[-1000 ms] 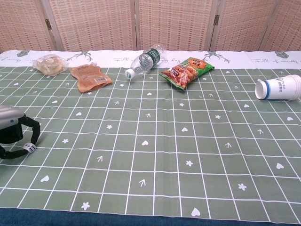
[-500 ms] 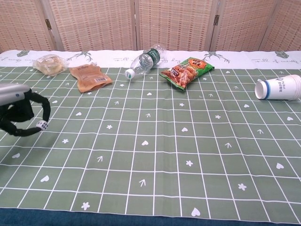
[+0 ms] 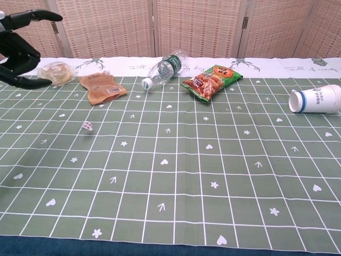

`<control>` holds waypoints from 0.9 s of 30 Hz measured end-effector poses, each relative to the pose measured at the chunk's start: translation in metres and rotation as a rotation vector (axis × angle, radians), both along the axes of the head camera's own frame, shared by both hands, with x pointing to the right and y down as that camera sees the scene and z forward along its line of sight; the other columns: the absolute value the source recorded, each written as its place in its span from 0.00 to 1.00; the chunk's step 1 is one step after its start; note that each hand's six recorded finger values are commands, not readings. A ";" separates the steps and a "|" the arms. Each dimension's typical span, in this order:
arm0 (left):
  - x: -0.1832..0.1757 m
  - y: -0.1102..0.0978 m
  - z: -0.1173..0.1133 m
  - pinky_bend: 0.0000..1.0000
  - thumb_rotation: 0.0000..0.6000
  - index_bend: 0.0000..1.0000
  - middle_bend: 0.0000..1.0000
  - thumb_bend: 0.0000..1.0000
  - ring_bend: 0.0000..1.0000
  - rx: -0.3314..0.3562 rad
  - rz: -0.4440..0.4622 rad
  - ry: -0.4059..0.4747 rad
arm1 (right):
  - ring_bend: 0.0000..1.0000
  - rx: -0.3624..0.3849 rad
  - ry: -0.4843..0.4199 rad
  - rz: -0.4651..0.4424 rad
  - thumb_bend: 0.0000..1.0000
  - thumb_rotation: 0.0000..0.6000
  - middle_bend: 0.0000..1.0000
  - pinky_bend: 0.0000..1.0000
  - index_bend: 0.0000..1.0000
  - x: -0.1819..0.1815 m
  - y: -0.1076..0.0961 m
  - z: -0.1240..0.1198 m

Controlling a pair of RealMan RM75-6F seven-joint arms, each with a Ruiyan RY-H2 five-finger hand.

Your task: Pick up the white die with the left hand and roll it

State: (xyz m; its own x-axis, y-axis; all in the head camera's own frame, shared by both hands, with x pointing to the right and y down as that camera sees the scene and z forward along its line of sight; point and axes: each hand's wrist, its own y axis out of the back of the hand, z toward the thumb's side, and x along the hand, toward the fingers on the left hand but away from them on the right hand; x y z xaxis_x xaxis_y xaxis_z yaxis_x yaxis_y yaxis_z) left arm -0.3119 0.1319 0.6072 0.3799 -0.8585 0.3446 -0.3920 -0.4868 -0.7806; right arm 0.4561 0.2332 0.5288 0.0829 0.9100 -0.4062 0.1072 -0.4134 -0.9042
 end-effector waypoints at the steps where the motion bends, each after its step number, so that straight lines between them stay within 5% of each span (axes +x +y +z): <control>1: -0.002 0.001 0.001 0.86 1.00 0.04 0.72 0.24 0.61 -0.002 -0.001 -0.017 | 0.34 -0.002 0.001 -0.001 0.24 1.00 0.35 0.27 0.33 0.000 0.000 0.000; 6: -0.027 0.006 0.003 0.71 1.00 0.09 0.56 0.24 0.49 -0.011 -0.055 -0.121 | 0.34 -0.014 0.007 0.000 0.24 1.00 0.35 0.27 0.33 0.001 0.000 0.002; 12: -0.071 0.018 -0.003 0.57 1.00 0.11 0.49 0.24 0.40 -0.030 -0.151 -0.239 | 0.34 -0.013 0.011 -0.003 0.24 1.00 0.35 0.27 0.33 0.000 -0.002 0.003; 27: -0.146 0.063 -0.028 0.48 1.00 0.20 0.46 0.24 0.36 0.038 -0.319 -0.442 | 0.34 -0.029 -0.014 -0.019 0.24 1.00 0.35 0.27 0.33 -0.008 -0.006 0.009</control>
